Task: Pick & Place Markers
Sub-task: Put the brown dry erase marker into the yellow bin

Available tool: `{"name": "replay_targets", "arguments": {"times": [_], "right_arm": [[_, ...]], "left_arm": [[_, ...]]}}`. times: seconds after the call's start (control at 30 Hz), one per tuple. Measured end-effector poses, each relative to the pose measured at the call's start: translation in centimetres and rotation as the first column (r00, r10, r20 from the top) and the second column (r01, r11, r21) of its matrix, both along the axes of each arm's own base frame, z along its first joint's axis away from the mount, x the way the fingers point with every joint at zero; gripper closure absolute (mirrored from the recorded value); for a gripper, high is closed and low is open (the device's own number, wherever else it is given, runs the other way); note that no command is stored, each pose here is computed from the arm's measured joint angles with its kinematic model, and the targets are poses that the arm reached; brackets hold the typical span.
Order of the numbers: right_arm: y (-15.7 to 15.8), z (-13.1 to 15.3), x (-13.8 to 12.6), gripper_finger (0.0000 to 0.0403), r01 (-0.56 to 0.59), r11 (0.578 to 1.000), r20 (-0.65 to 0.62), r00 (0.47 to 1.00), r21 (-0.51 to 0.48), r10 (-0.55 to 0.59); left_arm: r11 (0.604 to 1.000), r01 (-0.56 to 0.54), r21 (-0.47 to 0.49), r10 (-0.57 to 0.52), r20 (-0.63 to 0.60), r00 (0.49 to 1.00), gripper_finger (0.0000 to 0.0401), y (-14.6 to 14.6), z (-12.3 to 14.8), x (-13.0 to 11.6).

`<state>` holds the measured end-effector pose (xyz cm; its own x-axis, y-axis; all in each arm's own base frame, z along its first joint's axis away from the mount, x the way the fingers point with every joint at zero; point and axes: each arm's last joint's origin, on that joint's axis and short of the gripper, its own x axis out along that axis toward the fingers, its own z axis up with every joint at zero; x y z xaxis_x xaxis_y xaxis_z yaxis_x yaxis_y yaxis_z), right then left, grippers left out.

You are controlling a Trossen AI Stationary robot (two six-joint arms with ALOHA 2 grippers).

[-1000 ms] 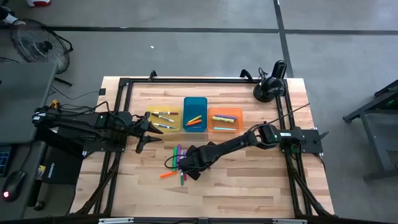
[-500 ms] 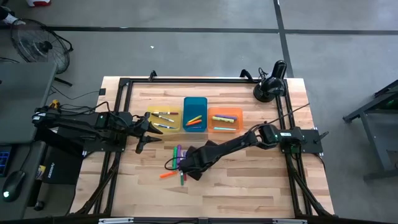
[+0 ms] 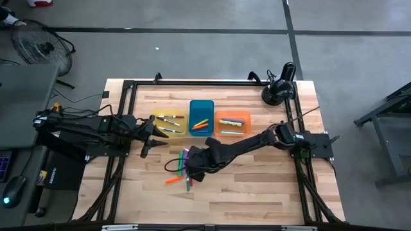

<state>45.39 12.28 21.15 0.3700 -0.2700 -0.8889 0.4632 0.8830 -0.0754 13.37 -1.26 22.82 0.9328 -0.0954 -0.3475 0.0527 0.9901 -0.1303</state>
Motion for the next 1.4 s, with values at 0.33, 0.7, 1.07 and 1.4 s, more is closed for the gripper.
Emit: {"name": "replay_targets", "arguments": {"times": [0.33,0.7,1.07,1.4], "right_arm": [[-0.5,3.9,0.2,0.0383,-0.137,0.99,0.14,0.98,-0.039,0.141],[-2.8,4.8,1.3,0.0383,-0.212,0.975,0.189,0.957,-0.064,0.22],[-4.7,5.1,2.0,0.0383,-0.225,0.972,0.218,0.947,-0.069,0.235],[-5.2,5.0,2.5,0.0383,-0.262,0.963,0.24,0.933,-0.061,0.269]], "left_arm": [[1.0,-0.03,0.006,0.03,0.037,0.999,0.0264,0.1,0.3,0.3],[0.999,0.039,-0.012,-0.039,0.045,0.998,0.0264,-0.2,0.2,1.2],[0.999,0.042,-0.008,-0.042,0.008,0.999,0.0264,-0.3,-0.4,2.0],[0.999,0.046,0.001,-0.046,0.031,0.998,0.0264,-0.4,-0.4,3.0]]}}
